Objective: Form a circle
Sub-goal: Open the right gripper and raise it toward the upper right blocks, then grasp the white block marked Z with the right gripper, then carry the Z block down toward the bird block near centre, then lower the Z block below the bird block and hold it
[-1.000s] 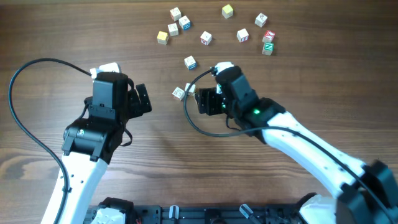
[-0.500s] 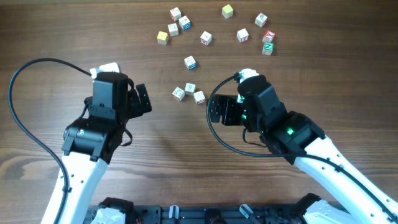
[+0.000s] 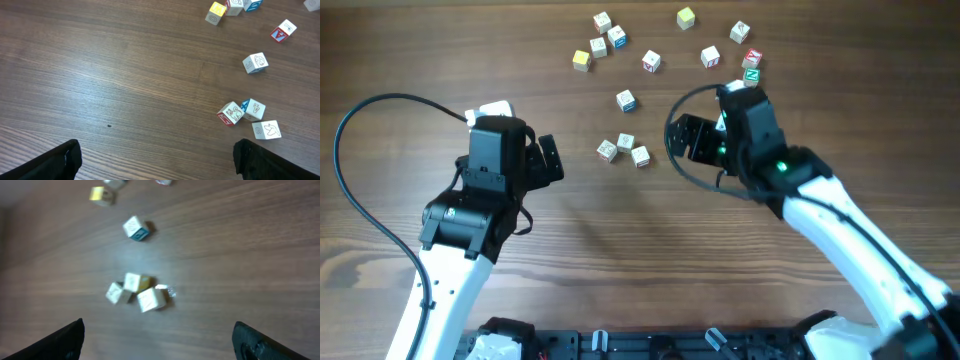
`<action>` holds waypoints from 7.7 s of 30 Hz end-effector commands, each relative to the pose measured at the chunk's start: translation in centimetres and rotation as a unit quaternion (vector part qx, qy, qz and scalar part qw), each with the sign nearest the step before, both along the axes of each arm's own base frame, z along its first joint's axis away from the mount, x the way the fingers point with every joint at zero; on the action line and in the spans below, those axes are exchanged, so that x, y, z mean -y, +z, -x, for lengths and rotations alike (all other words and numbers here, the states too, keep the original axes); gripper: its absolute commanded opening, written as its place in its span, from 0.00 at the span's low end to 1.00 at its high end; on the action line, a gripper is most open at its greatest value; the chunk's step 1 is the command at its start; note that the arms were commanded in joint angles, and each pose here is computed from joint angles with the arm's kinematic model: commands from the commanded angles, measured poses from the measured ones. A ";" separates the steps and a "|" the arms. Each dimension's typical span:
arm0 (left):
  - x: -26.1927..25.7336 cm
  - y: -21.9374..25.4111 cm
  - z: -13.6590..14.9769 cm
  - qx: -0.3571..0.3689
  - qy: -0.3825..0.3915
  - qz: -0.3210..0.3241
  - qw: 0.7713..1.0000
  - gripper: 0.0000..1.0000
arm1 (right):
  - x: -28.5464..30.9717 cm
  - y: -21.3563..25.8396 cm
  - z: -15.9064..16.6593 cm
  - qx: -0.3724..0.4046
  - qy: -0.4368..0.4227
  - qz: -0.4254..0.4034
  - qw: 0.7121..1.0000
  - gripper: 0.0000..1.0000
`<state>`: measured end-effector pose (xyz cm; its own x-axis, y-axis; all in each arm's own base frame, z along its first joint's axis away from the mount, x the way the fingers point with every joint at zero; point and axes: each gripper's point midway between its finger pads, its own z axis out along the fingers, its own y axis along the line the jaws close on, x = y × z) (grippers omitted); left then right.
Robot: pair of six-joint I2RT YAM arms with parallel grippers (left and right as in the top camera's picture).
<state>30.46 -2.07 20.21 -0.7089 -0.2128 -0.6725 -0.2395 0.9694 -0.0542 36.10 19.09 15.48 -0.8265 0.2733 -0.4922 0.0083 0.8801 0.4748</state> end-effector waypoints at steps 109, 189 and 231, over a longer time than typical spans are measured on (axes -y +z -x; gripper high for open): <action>-0.3 0.0 -0.1 0.002 0.010 0.001 1.000 1.00 | 2.6 6.9 -16.3 0.237 0.099 0.143 0.956 0.25; -12.5 -1.9 3.8 -0.032 0.268 0.114 0.956 1.00 | -10.7 -14.9 5.1 -0.010 0.236 0.103 0.966 0.81; -12.5 -1.9 3.8 -0.032 0.268 0.114 0.956 1.00 | -10.8 -13.1 4.8 0.038 0.285 0.128 0.949 0.31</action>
